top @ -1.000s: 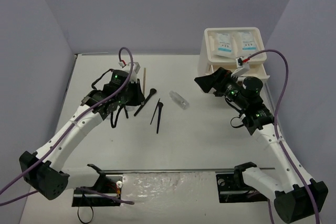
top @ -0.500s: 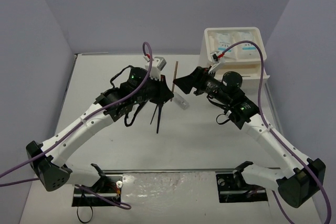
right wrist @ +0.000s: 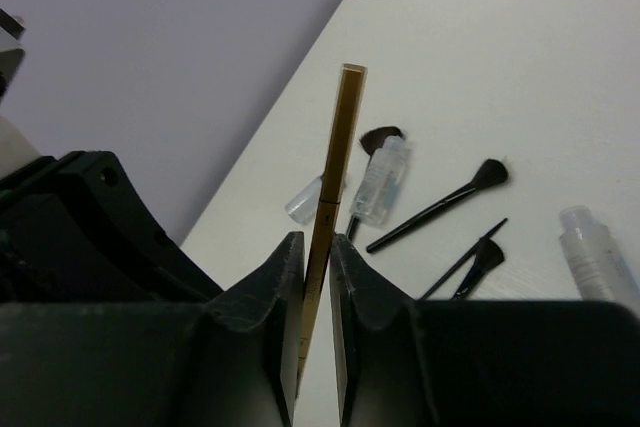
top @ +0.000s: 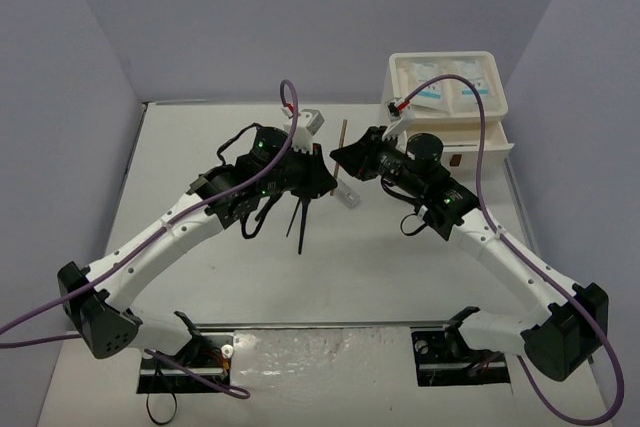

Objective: Organize the makeup

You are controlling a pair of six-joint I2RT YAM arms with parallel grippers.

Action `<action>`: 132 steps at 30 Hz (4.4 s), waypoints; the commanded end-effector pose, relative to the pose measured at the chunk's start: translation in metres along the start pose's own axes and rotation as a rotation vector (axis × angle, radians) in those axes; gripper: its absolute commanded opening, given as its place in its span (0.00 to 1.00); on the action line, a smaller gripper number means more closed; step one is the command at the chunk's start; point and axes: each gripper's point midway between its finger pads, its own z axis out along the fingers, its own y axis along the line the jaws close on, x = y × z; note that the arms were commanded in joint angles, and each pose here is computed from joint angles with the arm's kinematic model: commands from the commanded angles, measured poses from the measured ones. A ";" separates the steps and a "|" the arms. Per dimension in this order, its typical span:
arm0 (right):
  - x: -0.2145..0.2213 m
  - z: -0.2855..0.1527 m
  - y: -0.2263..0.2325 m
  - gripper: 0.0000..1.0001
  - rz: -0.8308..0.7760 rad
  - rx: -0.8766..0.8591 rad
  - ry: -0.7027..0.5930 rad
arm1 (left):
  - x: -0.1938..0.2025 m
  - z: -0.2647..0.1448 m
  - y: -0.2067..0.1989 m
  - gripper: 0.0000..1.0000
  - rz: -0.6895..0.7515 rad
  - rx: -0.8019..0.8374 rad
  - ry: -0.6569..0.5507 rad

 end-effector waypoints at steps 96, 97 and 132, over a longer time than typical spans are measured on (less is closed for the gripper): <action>-0.065 -0.131 -0.286 0.16 -0.368 0.813 -0.121 | 0.010 -0.178 0.211 0.97 0.144 -0.893 -0.290; -0.067 -0.131 -0.285 0.13 -0.375 0.815 -0.126 | 0.011 -0.178 0.212 0.97 0.144 -0.894 -0.290; -0.122 -0.085 -0.287 0.00 -0.425 0.689 -0.232 | 0.014 -0.170 0.216 0.97 0.144 -0.900 -0.257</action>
